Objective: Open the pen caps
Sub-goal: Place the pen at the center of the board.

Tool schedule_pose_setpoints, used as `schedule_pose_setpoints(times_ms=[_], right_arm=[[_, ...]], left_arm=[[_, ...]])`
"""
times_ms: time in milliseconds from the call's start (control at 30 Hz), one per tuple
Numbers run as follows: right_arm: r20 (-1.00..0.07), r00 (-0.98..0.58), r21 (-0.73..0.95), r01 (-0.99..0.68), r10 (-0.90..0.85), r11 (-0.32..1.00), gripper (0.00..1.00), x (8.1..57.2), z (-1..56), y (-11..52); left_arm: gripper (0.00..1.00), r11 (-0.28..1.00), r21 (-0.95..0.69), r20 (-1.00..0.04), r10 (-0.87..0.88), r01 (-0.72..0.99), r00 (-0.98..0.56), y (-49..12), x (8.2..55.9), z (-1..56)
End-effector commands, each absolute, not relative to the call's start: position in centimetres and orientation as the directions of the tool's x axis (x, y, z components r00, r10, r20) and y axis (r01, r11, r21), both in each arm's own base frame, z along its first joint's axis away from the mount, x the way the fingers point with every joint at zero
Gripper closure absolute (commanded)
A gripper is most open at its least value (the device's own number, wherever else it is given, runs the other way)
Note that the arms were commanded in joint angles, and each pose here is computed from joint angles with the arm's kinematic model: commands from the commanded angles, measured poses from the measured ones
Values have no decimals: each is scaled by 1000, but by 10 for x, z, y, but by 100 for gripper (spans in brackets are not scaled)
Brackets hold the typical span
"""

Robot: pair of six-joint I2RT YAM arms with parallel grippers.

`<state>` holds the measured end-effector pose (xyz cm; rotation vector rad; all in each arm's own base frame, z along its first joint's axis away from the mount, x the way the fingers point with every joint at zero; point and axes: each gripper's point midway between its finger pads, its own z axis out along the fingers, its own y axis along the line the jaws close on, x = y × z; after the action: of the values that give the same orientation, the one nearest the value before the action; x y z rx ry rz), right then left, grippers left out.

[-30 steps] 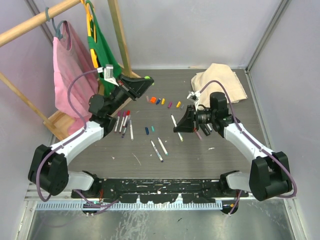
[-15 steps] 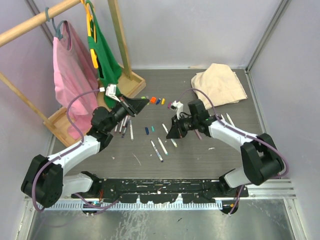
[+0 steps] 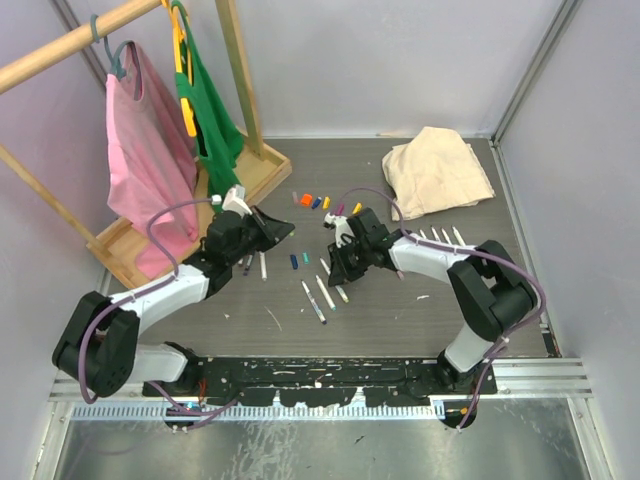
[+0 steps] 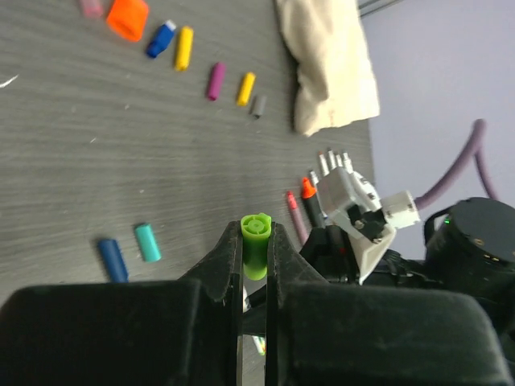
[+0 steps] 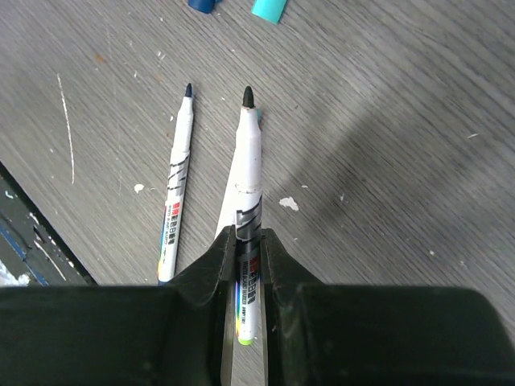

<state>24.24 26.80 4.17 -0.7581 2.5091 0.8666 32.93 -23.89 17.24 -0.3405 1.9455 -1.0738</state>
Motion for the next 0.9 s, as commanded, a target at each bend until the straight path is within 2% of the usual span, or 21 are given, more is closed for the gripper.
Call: schedule_pose_setpoints(times_ms=[0, 433, 700, 867], right_arm=[[-498, -795, 427, -572, -346, 701, 83, 255, 46, 274], [-433, -816, 362, -546, -383, 755, 69, 256, 25, 265], [-410, -820, 352, -546, -399, 760, 69, 255, 21, 263], [-439, -804, 384, -572, -401, 725, 66, 255, 35, 271]], left_arm=[[100, 599, -794, -534, -609, 101, -587, -240, 337, 173], [100, 607, -792, -517, -612, 63, -599, -243, 335, 159], [100, 612, -789, -516, -608, 57, -604, -249, 338, 158], [100, 629, -776, -515, -586, 50, -625, -263, 337, 151]])
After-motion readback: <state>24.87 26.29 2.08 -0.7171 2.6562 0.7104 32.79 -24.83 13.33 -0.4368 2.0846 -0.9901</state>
